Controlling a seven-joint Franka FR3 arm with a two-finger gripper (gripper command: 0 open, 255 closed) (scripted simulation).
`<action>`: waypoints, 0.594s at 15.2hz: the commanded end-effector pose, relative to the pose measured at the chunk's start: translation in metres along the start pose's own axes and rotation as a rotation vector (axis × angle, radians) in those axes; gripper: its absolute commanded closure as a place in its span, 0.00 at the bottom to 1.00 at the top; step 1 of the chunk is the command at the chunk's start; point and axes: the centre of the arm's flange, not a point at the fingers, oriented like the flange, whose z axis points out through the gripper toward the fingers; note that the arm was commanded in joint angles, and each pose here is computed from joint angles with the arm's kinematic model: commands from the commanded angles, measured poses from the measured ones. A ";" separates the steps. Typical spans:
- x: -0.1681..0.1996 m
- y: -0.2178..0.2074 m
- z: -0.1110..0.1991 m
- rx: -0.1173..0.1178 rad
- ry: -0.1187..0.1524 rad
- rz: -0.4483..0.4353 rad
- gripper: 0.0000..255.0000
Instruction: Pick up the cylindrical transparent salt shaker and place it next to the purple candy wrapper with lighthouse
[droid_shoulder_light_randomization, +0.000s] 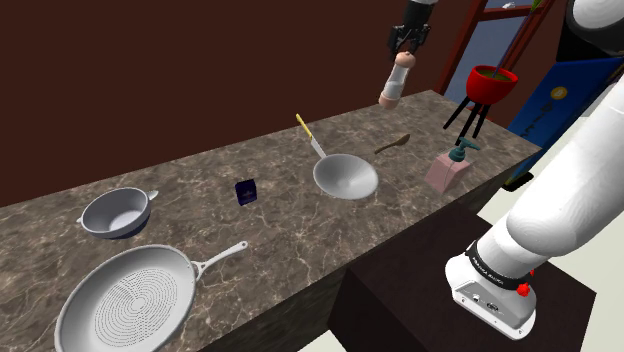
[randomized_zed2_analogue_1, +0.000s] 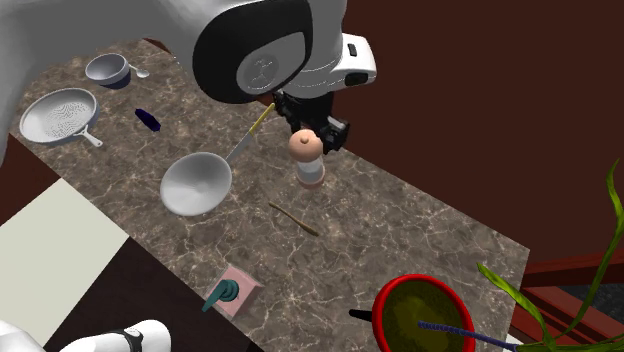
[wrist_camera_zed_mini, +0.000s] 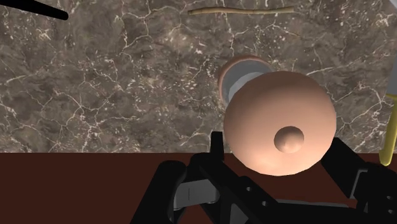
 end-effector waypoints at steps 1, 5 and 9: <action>0.000 -0.002 -0.011 0.000 0.000 0.000 1.00; 0.001 -0.002 -0.032 0.000 0.000 0.000 1.00; 0.003 -0.002 -0.053 0.000 0.000 0.000 1.00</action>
